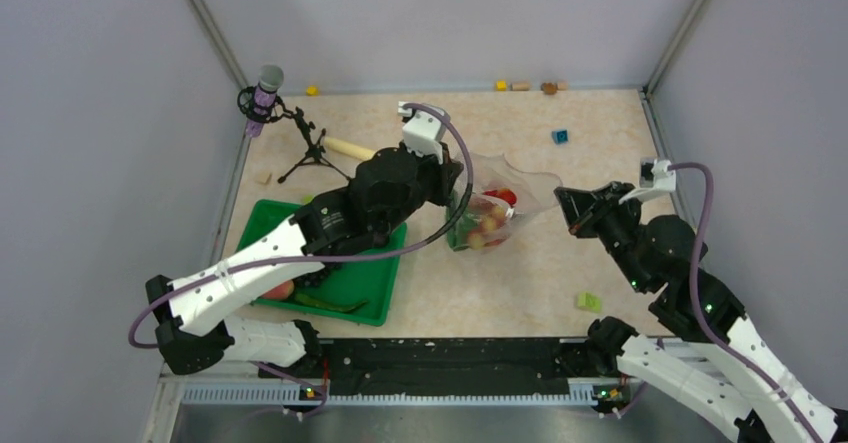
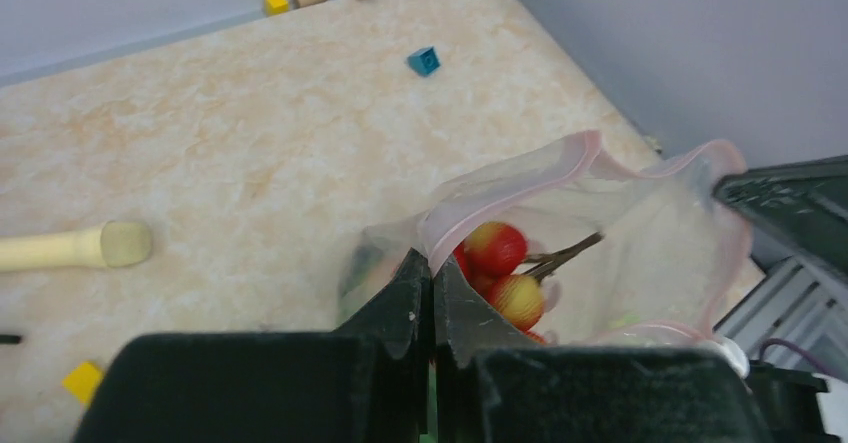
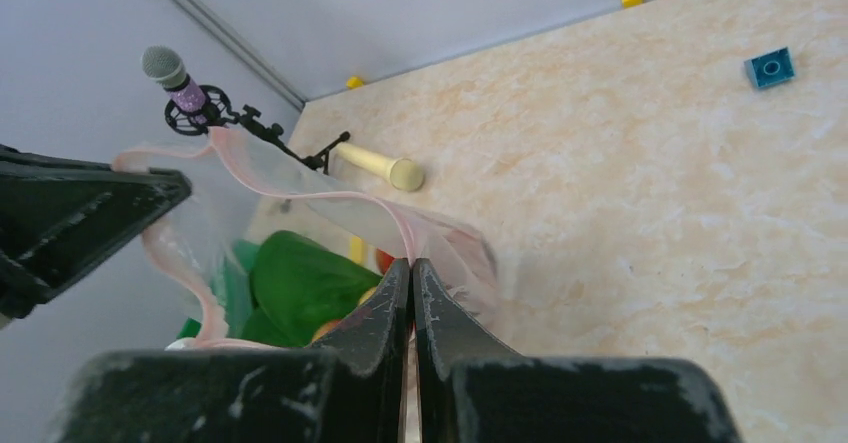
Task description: Place the food in the zip-top bag and seal the zipper
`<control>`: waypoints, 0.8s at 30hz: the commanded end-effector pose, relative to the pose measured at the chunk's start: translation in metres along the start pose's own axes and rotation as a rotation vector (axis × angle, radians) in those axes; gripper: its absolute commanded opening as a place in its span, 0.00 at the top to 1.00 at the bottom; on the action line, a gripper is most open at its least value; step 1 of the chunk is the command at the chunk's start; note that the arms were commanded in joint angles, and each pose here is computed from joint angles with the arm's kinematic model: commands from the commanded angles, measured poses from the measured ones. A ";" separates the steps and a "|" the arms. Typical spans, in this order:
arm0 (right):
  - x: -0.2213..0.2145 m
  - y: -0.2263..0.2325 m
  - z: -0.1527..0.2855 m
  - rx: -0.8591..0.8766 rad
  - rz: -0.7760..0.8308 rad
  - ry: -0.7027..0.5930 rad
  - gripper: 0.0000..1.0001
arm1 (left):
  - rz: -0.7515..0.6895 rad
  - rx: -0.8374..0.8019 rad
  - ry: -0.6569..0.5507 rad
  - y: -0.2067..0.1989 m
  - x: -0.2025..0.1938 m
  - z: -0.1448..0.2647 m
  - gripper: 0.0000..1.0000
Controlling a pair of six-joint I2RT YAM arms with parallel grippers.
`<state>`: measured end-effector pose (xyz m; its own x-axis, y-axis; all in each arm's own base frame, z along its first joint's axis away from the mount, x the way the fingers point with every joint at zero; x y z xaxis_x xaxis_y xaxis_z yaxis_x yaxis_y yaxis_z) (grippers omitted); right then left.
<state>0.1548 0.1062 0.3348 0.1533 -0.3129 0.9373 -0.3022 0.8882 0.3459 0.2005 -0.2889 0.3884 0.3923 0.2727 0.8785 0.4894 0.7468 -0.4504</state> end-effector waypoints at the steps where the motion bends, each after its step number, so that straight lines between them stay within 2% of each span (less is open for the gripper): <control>1: 0.001 0.009 -0.006 0.030 0.096 0.096 1.00 | -0.036 0.042 -0.063 0.003 0.019 0.001 1.00; 6: -0.004 0.011 -0.017 0.018 0.131 0.127 1.00 | -0.027 0.120 -0.099 0.015 0.016 -0.002 1.00; 10: -0.004 -0.001 -0.018 -0.066 0.143 0.104 1.00 | 0.003 0.162 -0.065 0.026 -0.002 -0.007 1.00; 15: 0.004 -0.016 -0.011 -0.156 0.135 0.044 1.00 | 0.042 0.139 -0.053 0.030 -0.012 -0.019 1.00; 24: 0.067 -0.037 0.015 -0.402 0.179 -0.017 1.00 | 0.122 -0.114 0.023 -0.017 -0.012 -0.068 1.00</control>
<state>0.1671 0.0812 0.3533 0.1987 -0.1367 0.9705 -0.0979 0.9825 0.1584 0.2349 -0.3162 0.3312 0.4845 0.2499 0.8383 0.4155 0.7776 -0.4719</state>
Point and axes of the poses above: each gripper's point midway between its finger pads, its own z axis back along the fingers, its own y axis along the line the jaws close on, x = y × z, the point moved 5 cm from there along z, back along the fingers, and after that the axes turned 12 degrees about z, right-handed, at the moved point
